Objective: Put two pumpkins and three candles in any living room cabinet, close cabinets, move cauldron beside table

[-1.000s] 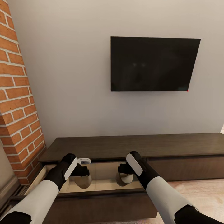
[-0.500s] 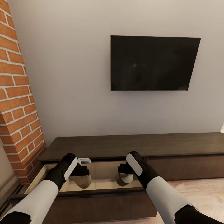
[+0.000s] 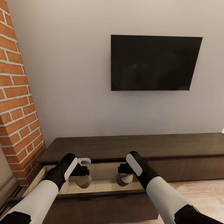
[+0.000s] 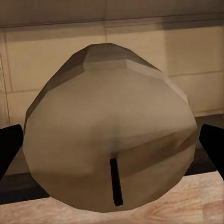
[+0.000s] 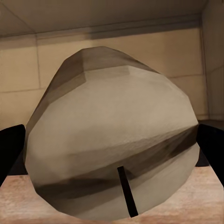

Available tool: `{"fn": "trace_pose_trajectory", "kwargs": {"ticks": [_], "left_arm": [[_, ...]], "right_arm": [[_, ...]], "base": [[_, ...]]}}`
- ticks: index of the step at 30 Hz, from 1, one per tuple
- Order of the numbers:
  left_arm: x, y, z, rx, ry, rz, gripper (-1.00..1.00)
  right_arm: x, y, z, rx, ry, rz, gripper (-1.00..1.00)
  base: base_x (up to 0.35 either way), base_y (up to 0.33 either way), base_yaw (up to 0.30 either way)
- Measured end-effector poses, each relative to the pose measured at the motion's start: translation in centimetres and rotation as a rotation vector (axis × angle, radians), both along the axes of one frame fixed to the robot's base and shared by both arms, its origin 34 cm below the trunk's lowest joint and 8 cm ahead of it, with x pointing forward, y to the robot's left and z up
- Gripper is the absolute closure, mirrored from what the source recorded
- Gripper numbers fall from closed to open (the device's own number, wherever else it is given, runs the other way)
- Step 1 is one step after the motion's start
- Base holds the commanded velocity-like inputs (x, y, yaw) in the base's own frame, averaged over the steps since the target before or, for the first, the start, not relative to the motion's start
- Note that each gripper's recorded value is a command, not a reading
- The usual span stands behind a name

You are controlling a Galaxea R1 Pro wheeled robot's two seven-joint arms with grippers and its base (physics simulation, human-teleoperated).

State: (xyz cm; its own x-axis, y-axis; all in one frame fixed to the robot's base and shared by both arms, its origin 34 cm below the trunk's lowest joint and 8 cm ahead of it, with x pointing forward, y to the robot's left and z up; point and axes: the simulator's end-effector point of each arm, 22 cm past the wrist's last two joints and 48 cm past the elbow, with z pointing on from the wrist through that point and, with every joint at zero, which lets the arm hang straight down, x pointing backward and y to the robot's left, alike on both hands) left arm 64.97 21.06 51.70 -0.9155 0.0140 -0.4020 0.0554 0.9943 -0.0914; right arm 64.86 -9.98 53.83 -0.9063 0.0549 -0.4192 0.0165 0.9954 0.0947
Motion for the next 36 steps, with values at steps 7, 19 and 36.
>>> {"fn": "trace_pose_trajectory", "kwargs": {"ticks": [7,19,36], "left_arm": [[0.0,0.0,0.0,0.000,0.000,0.000,1.00],[-0.2,0.0,-0.9,0.002,-0.001,0.001,1.00],[-0.7,0.0,-2.7,0.000,-0.001,0.000,1.00]], "right_arm": [[0.0,0.1,0.0,-0.007,-0.002,0.006,1.00],[-0.3,0.1,-0.9,-0.008,-0.001,0.007,1.00],[-0.7,0.1,-2.7,-0.008,-0.002,0.007,1.00]], "base": [[0.049,0.001,0.000],[0.003,0.000,0.000],[0.000,0.000,0.000]]}}
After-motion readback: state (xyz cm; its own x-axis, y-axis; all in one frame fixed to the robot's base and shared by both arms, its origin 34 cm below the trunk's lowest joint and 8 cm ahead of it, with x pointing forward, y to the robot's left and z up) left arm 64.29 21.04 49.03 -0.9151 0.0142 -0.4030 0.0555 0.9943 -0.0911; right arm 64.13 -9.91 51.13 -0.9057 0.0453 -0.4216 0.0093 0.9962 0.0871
